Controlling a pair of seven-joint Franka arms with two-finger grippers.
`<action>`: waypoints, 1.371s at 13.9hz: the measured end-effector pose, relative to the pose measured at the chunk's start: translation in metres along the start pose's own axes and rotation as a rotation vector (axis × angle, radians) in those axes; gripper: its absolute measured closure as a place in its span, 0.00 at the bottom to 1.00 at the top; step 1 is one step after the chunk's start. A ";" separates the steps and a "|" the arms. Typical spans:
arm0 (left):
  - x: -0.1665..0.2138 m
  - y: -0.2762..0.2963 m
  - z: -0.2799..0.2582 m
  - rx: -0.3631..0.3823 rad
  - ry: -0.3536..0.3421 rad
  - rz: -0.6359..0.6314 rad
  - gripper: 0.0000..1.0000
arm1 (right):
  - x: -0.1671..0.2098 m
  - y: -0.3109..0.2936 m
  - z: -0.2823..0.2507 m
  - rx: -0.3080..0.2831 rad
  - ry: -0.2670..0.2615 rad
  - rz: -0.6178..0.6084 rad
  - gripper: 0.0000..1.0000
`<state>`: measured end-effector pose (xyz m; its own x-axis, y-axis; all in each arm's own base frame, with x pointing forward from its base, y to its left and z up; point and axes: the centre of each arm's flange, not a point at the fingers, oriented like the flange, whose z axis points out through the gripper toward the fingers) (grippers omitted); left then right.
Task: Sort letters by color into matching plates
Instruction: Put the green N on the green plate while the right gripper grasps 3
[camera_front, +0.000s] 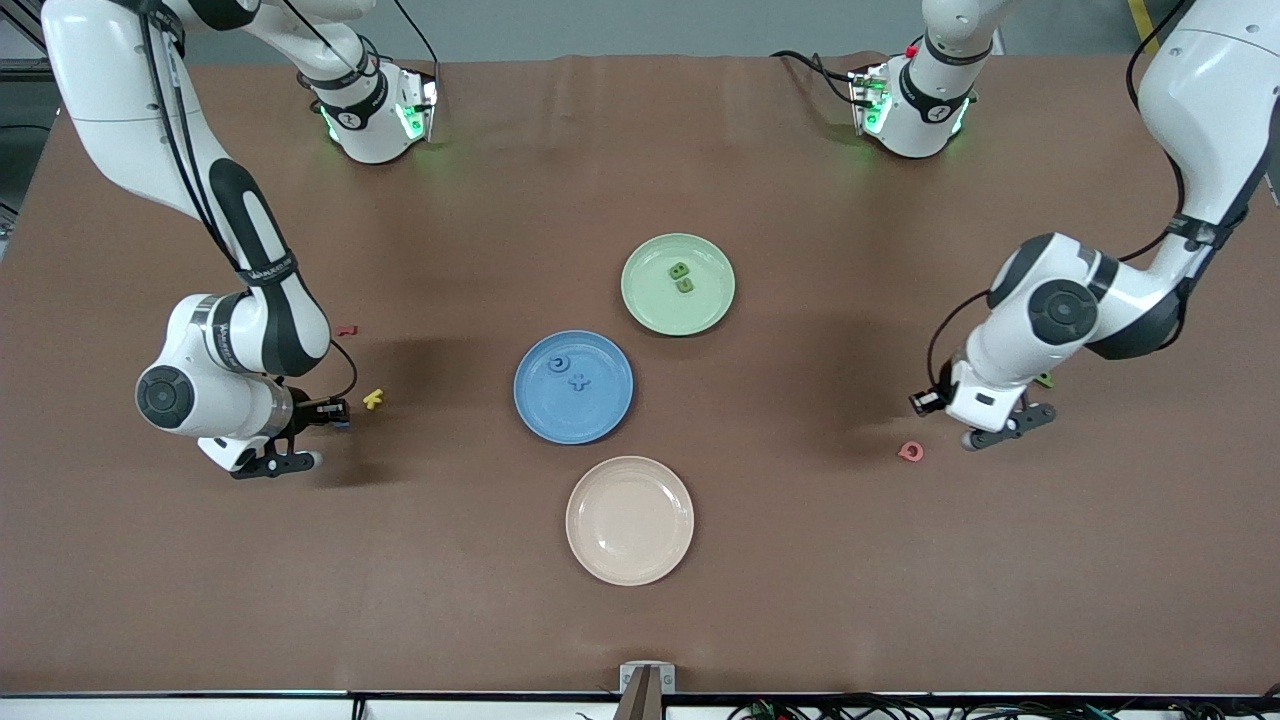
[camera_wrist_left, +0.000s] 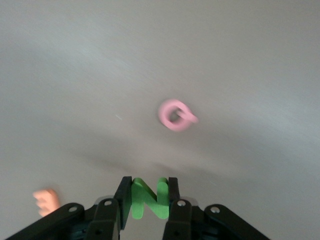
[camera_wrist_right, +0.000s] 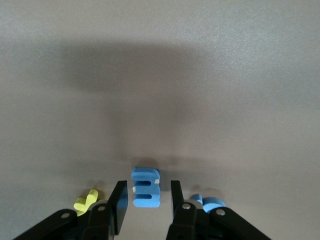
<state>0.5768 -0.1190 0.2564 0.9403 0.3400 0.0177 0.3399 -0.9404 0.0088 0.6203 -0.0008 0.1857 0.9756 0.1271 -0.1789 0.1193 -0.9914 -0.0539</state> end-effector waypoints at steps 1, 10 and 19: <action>-0.014 0.015 -0.004 -0.010 -0.005 0.004 0.67 | 0.000 0.000 0.002 0.000 0.000 0.000 0.57; -0.164 0.141 -0.018 -0.041 -0.053 0.002 0.67 | 0.001 -0.003 0.006 -0.001 -0.002 -0.005 0.56; -0.301 0.216 0.002 0.004 -0.033 0.007 0.67 | -0.003 -0.003 0.012 -0.001 -0.008 -0.004 0.59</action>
<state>0.3676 -0.4249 0.2513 0.9427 0.3332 -0.0154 0.3333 -0.9428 0.0044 0.6151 0.0023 0.1748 0.9736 0.1314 -0.1865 0.1233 -0.9909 -0.0542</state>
